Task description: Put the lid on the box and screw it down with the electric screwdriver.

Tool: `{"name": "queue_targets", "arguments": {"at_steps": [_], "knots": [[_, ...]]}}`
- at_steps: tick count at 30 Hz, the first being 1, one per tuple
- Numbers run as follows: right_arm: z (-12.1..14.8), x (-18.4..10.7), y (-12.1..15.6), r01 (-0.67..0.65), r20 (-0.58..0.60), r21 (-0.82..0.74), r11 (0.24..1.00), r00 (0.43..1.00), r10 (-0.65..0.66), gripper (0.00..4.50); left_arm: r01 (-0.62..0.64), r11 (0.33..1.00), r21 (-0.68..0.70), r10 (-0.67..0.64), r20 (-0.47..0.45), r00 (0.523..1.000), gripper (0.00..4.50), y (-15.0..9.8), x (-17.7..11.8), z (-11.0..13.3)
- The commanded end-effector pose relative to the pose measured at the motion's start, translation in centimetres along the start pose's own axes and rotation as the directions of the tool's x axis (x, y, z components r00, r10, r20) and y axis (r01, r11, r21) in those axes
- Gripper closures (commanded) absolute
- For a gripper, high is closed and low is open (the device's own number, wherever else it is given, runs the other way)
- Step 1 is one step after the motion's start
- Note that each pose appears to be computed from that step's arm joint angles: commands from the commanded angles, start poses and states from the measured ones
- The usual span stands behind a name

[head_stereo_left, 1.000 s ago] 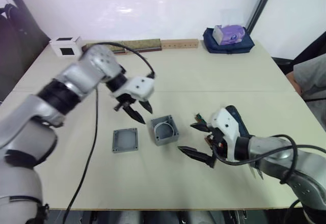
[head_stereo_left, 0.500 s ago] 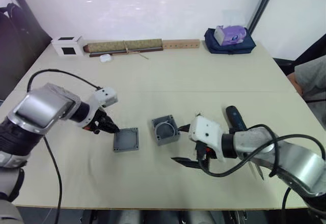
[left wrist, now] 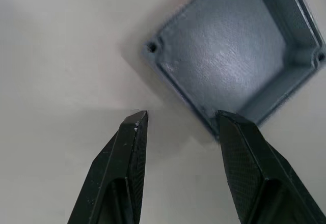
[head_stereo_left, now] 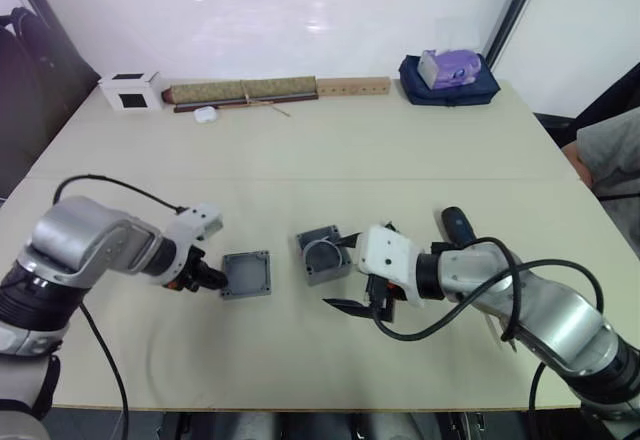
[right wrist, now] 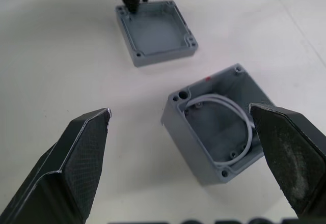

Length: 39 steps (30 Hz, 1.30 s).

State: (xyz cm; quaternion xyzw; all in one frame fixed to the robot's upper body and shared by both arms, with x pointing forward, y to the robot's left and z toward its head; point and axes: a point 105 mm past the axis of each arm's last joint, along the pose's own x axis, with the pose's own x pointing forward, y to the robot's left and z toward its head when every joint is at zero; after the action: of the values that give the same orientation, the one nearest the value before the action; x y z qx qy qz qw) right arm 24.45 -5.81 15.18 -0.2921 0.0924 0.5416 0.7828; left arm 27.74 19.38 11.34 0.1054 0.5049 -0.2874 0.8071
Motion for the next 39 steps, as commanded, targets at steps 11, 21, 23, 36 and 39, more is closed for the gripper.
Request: {"name": "queue_targets", "arguments": {"at_steps": [11, 21, 23, 36, 39], "knots": [[0.9, -0.2, -0.6, 0.051, 0.027, -0.014, 0.999, 0.998, -0.050, 0.00, -0.036, 0.989, -0.144, 0.041, 0.032, 0.999, 3.10, -0.5, 2.9, 0.1], [1.3, -1.8, -1.4, 0.077, 0.057, 0.080, 0.994, 0.995, -0.082, 0.00, -0.049, 0.984, -0.171, 0.064, 0.085, 0.994, 4.47, -0.9, 3.3, 1.6], [2.1, -2.2, -1.9, 0.083, 0.131, 0.162, 0.983, 0.986, -0.105, 0.00, -0.033, 0.984, -0.173, 0.062, 0.166, 0.984, 4.47, -1.1, 2.7, 3.2], [3.4, -0.6, -10.4, 0.108, 0.259, 0.778, 0.620, 0.843, -0.471, 0.00, -0.048, 0.998, 0.031, -0.004, 0.876, 0.482, 4.47, 0.5, -6.0, 18.7], [4.4, -0.4, -10.9, 0.070, 0.288, 0.800, 0.596, 0.827, -0.483, 0.00, -0.041, 0.997, 0.060, -0.034, 0.889, 0.456, 4.47, -0.1, -5.6, 19.5]]}}
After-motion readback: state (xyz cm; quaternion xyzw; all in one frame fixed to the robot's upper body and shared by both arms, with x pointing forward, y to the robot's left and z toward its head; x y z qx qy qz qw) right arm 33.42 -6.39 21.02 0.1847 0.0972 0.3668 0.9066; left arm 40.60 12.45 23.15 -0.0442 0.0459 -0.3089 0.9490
